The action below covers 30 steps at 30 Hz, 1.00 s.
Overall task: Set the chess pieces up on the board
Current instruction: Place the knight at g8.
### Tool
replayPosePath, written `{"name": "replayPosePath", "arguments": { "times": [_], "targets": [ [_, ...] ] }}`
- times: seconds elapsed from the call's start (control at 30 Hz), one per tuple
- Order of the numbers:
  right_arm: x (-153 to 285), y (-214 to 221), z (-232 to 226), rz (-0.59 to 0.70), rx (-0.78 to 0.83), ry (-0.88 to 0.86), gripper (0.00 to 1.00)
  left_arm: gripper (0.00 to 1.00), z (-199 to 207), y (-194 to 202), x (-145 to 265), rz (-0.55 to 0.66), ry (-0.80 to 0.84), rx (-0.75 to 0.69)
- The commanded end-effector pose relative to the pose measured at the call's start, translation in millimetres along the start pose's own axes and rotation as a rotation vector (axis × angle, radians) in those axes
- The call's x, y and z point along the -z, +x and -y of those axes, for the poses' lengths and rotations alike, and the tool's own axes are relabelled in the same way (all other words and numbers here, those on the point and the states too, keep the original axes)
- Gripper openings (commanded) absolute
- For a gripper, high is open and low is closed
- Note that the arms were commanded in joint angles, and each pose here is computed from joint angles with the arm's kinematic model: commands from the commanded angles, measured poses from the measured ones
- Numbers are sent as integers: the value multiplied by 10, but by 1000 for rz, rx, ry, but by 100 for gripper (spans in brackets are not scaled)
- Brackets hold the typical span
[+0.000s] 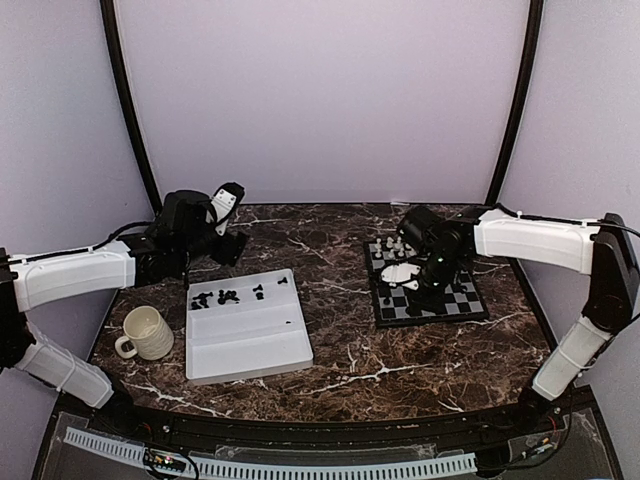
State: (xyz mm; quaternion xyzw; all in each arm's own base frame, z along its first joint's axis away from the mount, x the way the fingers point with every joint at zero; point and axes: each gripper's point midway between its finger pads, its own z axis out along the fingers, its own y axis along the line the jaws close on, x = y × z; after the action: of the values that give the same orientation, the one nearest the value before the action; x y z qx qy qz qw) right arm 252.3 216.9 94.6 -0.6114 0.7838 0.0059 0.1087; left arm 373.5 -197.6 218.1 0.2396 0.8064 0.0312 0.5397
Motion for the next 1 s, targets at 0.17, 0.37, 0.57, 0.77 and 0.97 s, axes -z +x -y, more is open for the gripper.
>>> {"name": "replayPosePath", "arguments": {
  "times": [0.17, 0.37, 0.57, 0.77, 0.97],
  "targets": [
    [-197, -120, 157, 6, -32, 35, 0, 80, -15, -167, 114, 41, 33, 11],
    [-297, -123, 229, -18, -66, 29, 0, 80, 17, -149, 107, 32, 50, 1],
    [-364, -105, 263, -36, -80, 26, 1, 80, 24, -142, 99, 22, 53, -3],
    [-389, -138, 285, -38, -97, 15, 3, 79, 63, -153, 95, 17, 76, 4],
    [-424, -117, 334, -63, -102, 28, 5, 79, 89, -127, 92, 1, 90, 4]
  ]
}}
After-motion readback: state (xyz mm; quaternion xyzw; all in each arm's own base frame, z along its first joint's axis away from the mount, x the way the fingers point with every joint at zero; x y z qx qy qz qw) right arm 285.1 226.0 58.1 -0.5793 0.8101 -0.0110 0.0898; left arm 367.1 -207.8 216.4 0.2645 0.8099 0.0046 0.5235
